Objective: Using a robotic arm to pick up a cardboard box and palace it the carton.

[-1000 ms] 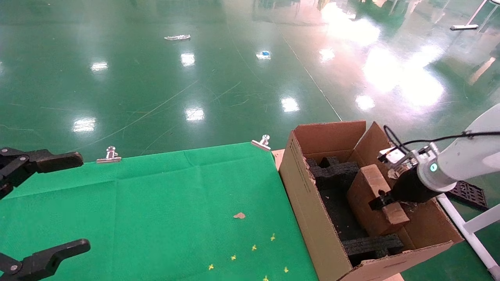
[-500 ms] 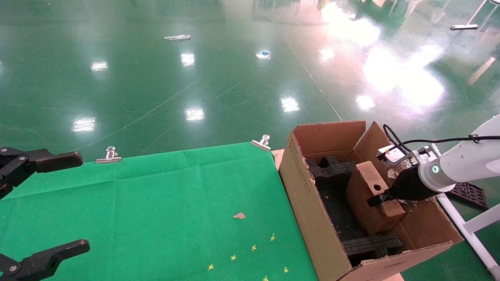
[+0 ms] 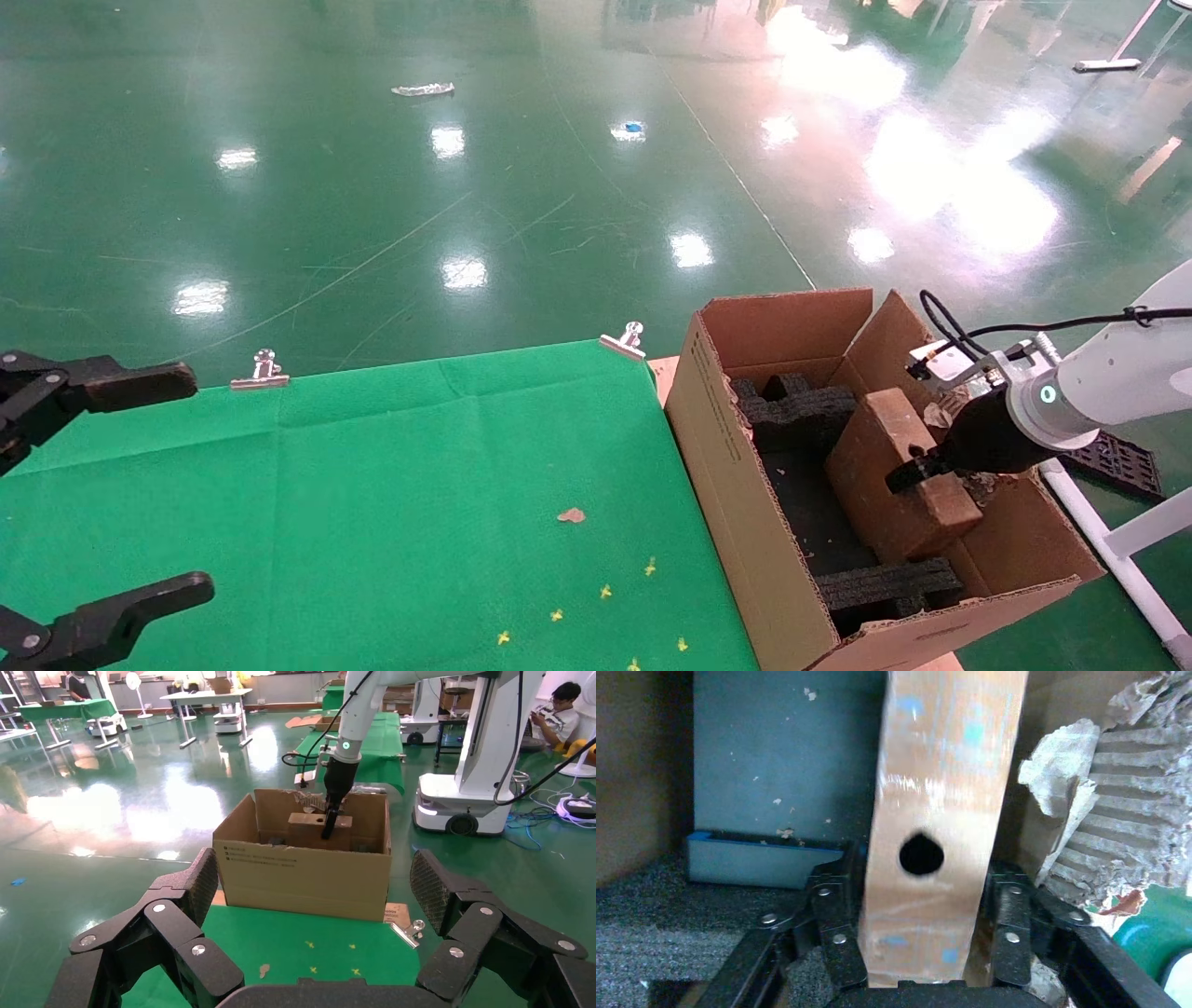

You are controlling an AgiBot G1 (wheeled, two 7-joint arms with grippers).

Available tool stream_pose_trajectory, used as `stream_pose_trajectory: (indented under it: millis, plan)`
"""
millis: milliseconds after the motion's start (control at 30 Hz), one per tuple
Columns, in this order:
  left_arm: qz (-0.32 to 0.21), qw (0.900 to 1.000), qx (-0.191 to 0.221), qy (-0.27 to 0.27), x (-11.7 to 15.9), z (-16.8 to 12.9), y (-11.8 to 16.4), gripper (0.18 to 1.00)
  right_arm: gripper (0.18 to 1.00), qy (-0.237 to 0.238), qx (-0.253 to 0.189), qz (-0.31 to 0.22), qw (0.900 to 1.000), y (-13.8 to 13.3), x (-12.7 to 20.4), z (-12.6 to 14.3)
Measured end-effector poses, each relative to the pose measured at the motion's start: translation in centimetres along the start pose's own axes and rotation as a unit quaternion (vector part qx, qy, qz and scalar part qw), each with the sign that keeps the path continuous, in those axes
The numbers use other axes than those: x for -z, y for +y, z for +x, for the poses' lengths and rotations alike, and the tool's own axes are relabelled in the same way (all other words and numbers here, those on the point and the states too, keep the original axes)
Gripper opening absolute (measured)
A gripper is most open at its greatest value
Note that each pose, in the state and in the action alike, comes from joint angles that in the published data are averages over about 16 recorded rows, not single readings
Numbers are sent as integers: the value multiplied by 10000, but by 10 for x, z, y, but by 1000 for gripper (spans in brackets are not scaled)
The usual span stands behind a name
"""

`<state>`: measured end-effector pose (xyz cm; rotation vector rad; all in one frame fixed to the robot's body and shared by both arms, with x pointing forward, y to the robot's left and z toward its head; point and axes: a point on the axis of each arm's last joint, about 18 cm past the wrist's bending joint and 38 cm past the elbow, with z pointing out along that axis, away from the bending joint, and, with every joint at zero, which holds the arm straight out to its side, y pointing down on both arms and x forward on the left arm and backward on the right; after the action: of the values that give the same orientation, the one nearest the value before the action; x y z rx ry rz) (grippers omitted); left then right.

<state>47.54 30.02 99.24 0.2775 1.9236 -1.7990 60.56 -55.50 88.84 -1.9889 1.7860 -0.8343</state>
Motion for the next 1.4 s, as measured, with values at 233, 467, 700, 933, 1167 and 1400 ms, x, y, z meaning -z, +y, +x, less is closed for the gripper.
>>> stream_pose_trajectory:
  millis: [233, 467, 700, 933, 1167, 1400]
  plan:
    - [0, 10000, 0, 0, 0, 0, 0, 1001, 632, -30, 48, 133, 9999, -9, 12, 1]
    - [0, 10000, 0, 0, 0, 0, 0, 1001, 778, -191, 141, 688, 9973, -35, 49, 3]
    - [0, 10000, 0, 0, 0, 0, 0, 1001, 896, -410, 421, 1729, 9832, -69, 116, 2]
    - [0, 10000, 0, 0, 0, 0, 0, 1001, 967, -452, 811, 2721, 9578, -89, 180, -2]
    - [2, 10000, 1, -2, 0, 0, 0, 1001, 995, -464, 1099, 3233, 9387, -94, 209, -11]
    - [3, 10000, 1, -2, 0, 0, 0, 1001, 1000, -787, 1404, 3365, 9278, -97, 208, -34]
